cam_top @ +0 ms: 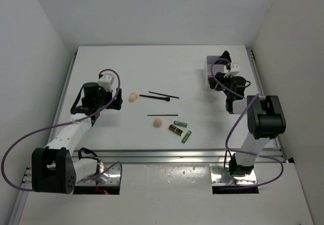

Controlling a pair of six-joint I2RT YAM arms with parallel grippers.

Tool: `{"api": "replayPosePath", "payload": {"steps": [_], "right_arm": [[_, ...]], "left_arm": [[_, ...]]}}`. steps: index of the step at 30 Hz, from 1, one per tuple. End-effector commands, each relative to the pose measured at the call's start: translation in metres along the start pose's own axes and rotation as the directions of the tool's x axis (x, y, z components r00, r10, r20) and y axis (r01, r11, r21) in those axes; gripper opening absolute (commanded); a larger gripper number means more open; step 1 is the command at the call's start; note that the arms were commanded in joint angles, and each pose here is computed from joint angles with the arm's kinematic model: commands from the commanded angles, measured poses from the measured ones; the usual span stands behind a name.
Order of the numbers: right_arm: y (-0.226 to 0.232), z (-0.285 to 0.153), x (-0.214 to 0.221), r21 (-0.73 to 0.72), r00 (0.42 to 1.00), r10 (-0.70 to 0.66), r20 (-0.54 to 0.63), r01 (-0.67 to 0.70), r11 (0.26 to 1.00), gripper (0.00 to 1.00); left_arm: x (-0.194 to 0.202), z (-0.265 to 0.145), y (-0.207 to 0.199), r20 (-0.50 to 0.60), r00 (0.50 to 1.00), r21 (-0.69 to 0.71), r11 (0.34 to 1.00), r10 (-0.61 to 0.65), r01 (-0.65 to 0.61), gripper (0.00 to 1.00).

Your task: Organize the makeup

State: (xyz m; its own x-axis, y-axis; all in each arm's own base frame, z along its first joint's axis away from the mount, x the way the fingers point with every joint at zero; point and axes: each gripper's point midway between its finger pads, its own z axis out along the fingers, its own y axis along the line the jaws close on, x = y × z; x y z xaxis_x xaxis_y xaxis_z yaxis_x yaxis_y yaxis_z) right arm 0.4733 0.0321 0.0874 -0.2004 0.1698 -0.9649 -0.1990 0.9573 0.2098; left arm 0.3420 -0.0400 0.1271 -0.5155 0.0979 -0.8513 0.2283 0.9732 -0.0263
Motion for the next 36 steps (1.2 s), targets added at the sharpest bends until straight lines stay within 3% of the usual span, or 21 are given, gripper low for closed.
{"api": "replayPosePath", "payload": {"steps": [1,2,3,5,6,9,12,13,14,16,17,18,20,21,23,24,25,26,29,33,36], "right_arm": [[0.026,-0.004,-0.036,-0.068,0.996,-0.094,-0.001,0.094,0.993,0.56],[0.028,0.002,-0.053,-0.07,0.988,-0.152,0.007,0.152,0.986,0.65],[0.02,-0.01,-0.029,-0.028,0.981,-0.131,-0.142,0.128,0.991,0.78],[0.033,-0.019,-0.029,-0.038,0.958,-0.168,-0.231,0.163,0.986,0.88],[0.032,-0.035,-0.018,-0.021,0.928,-0.16,-0.338,0.163,0.986,0.91],[0.059,-0.057,-0.02,-0.135,0.862,-0.292,-0.414,0.26,0.956,0.93],[0.089,-0.094,0.008,-0.355,0.727,-0.438,-0.528,0.28,0.892,0.84],[0.112,-0.103,0.019,-0.455,0.704,-0.476,-0.527,0.239,0.858,0.73],[0.134,-0.134,0.042,-0.542,0.62,-0.514,-0.593,0.164,0.824,0.65],[0.126,-0.141,0.05,-0.436,0.553,-0.458,-0.696,0.181,0.881,0.44],[0.13,-0.16,0.059,-0.407,0.483,-0.427,-0.765,0.152,0.901,0.44],[0.136,-0.166,0.058,-0.24,0.494,-0.245,-0.834,0.074,0.968,0.47],[0.124,-0.18,0.07,0.029,0.483,-0.001,-0.876,0.056,0.998,0.61],[0.134,-0.178,0.059,0.13,0.551,0.125,-0.825,-0.03,0.991,0.62],[0.132,-0.188,0.083,0.31,0.564,0.307,-0.766,-0.095,0.946,0.66],[0.141,-0.179,0.068,0.364,0.636,0.391,-0.665,-0.181,0.914,0.69],[0.14,-0.182,0.086,0.435,0.641,0.461,-0.613,-0.212,0.875,0.73],[0.138,-0.179,0.082,0.462,0.674,0.484,-0.557,-0.233,0.856,0.73],[0.147,-0.18,0.092,0.554,0.653,0.587,-0.478,-0.295,0.779,0.73],[0.163,-0.201,0.109,0.631,0.576,0.611,-0.542,-0.201,0.749,0.76],[0.169,-0.203,0.125,0.64,0.568,0.609,-0.554,-0.177,0.748,0.75]], "left_arm": [[-0.017,-0.002,0.003,0.04,0.999,0.005,0.999,0.033,-0.033,1.0],[-0.017,-0.002,0.003,0.04,0.998,0.004,0.999,0.045,-0.046,1.0],[-0.017,-0.002,0.003,0.04,0.998,0.004,0.999,0.046,-0.046,1.0],[-0.015,-0.002,0.004,0.031,0.997,0.005,0.998,0.064,-0.064,1.0],[-0.018,-0.005,0.005,0.041,0.997,-0.006,0.998,0.066,-0.066,1.0],[-0.017,-0.009,0.005,0.05,0.996,-0.008,0.998,0.068,-0.068,1.0],[-0.01,-0.011,0.003,0.052,0.996,-0.008,0.998,0.068,-0.068,1.0],[-0.012,-0.014,0.003,0.068,0.995,-0.01,0.997,0.071,-0.071,1.0],[-0.013,-0.014,0.003,0.081,0.994,-0.013,0.997,0.074,-0.073,1.0],[-0.009,-0.016,0.005,0.084,0.994,-0.025,0.997,0.075,-0.073,1.0],[-0.013,-0.019,0.004,0.102,0.993,-0.027,0.998,0.066,-0.064,1.0],[-0.012,-0.02,0.004,0.11,0.992,-0.028,0.997,0.068,-0.065,1.0],[-0.011,-0.021,0.003,0.119,0.991,-0.028,0.998,0.059,-0.056,1.0],[-0.007,-0.022,0.002,0.116,0.992,-0.026,0.999,0.046,-0.043,1.0],[-0.005,-0.023,0.003,0.121,0.992,-0.035,0.999,0.038,-0.034,1.0],[-0.005,-0.022,0.003,0.134,0.991,-0.035,0.999,0.031,-0.027,1.0],[-0.003,-0.023,0.001,0.136,0.991,-0.034,0.999,0.016,-0.012,1.0],[-0.009,-0.025,0.002,0.161,0.987,-0.036,0.999,0.021,-0.016,1.0],[0.0,-0.026,0.0,0.164,0.986,-0.035,0.999,0.011,-0.006,1.0],[0.006,-0.024,0.001,0.178,0.983,-0.045,0.998,-0.044,0.053,1.0],[0.007,-0.024,-0.001,0.2,0.976,-0.038,0.995,-0.08,0.089,1.0]]}}
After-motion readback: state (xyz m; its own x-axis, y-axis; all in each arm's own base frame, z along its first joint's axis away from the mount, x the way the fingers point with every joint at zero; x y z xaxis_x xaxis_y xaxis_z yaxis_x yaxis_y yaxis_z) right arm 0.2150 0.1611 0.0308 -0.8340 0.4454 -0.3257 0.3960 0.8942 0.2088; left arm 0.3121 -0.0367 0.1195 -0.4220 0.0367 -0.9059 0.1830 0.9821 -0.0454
